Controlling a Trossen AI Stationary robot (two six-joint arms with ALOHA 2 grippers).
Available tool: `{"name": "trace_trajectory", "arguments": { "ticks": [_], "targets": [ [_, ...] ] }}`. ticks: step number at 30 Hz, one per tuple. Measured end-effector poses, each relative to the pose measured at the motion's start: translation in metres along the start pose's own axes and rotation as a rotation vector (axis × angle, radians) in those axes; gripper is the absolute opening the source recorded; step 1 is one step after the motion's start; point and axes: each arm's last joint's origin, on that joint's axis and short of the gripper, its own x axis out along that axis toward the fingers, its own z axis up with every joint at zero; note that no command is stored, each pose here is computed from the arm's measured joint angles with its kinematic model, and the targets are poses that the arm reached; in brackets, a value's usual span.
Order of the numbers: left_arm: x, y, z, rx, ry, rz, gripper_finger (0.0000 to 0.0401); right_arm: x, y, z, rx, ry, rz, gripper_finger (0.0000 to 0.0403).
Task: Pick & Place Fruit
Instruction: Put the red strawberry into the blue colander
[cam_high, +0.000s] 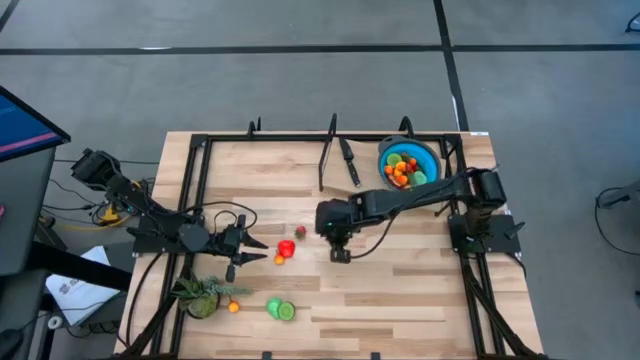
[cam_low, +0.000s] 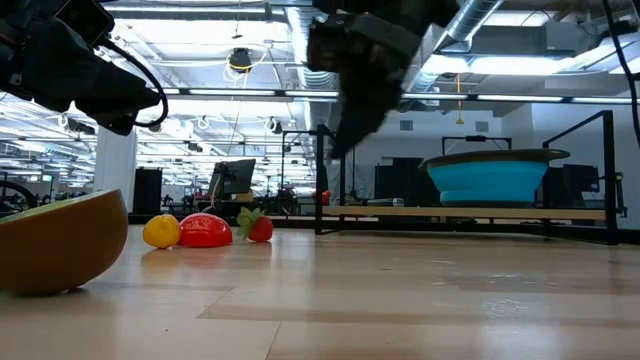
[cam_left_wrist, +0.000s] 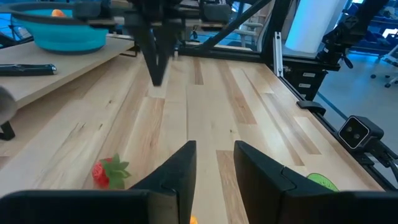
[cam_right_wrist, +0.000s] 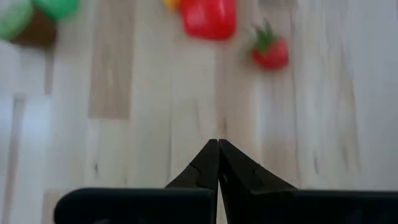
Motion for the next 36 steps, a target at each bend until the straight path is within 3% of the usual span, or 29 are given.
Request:
{"name": "trace_trajectory", "arguments": {
  "ticks": [6, 16, 21, 26, 36],
  "targets": [
    [0.000, 0.000, 0.000, 0.000, 0.000, 0.000, 0.0103, 0.018, 0.001, 0.018, -0.056, -0.183, 0.016, 0.0035],
    [0.000, 0.000, 0.000, -0.001, -0.001, 0.000, 0.0103, 0.059, -0.001, 0.023, -0.116, -0.257, -0.002, 0.0242],
    [0.000, 0.000, 0.000, -0.002, -0.001, 0.000, 0.0103, 0.077, -0.009, 0.022, -0.098, -0.247, -0.130, 0.0306],
    [0.000, 0.000, 0.000, -0.002, -0.001, 0.000, 0.0103, 0.079, -0.014, 0.025, -0.138, -0.252, -0.164, 0.0317],
    [0.000, 0.000, 0.000, -0.001, -0.001, 0.000, 0.0103, 0.090, -0.004, 0.025, -0.363, -0.259, -0.179, 0.0266]
  ]
}}
